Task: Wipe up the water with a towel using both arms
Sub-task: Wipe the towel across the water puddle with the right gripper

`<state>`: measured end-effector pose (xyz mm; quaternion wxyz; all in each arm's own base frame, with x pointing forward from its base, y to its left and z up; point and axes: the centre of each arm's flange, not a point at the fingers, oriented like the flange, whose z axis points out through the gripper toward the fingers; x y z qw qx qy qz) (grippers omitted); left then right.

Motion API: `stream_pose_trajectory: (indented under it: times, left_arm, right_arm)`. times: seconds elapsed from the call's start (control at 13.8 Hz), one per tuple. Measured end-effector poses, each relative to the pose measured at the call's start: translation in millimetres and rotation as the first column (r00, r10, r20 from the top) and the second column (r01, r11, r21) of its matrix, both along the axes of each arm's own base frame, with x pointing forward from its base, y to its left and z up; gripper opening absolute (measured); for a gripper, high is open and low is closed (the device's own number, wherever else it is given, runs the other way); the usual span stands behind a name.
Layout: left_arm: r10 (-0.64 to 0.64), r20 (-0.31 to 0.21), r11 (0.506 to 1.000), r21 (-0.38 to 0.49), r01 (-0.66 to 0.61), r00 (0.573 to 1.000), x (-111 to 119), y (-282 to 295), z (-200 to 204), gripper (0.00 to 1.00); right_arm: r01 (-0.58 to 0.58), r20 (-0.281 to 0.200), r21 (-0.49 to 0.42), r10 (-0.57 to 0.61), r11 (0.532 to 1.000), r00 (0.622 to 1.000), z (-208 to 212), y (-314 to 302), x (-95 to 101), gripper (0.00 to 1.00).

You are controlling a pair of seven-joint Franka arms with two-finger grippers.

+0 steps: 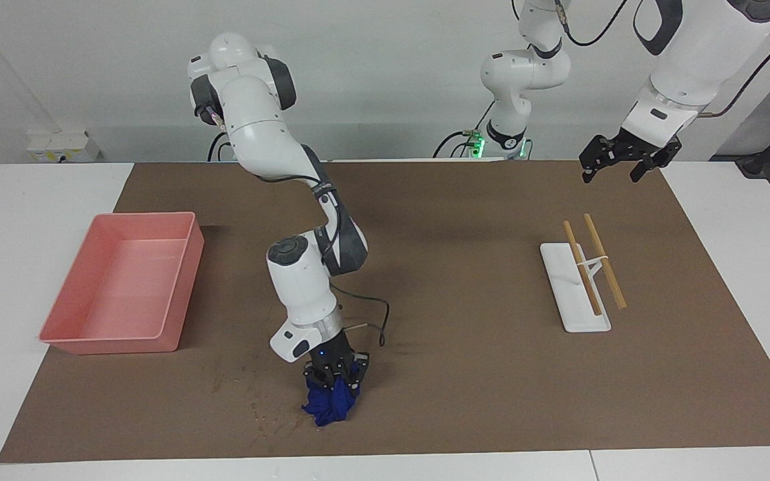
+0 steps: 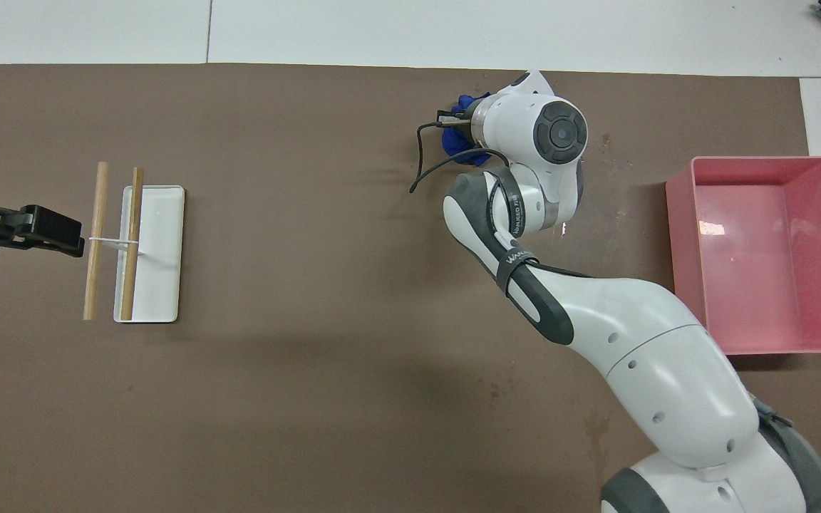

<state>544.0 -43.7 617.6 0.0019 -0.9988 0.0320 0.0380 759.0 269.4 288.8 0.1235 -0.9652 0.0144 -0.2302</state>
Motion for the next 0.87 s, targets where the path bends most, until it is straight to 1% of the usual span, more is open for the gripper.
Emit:
stream_pose_trajectory:
  times: [0.15, 0.36, 0.65, 0.87]
  left_arm:
    - [0.000, 0.000, 1.000, 0.000, 0.000, 1.000, 0.0, 0.0, 0.0, 1.00]
    - [0.000, 0.000, 1.000, 0.000, 0.000, 1.000, 0.0, 0.0, 0.1, 1.00]
    - [0.000, 0.000, 1.000, 0.000, 0.000, 1.000, -0.1, 0.0, 0.1, 1.00]
    - [0.000, 0.000, 1.000, 0.000, 0.000, 1.000, -0.1, 0.0, 0.1, 1.00]
  right_arm:
    - [-0.017, 0.006, -0.010, 0.017, 1.000, 1.000, -0.3, -3.1, 1.5, 0.19]
    - [-0.083, 0.026, -0.054, 0.085, 0.995, 0.996, 0.0, -24.1, 8.6, 0.19]
    - [-0.169, 0.039, -0.142, 0.177, 0.975, 0.983, 0.5, -90.3, 26.7, 0.19]
    - [-0.220, 0.048, -0.197, 0.233, 0.955, 0.971, 0.8, -125.7, 34.1, 0.19]
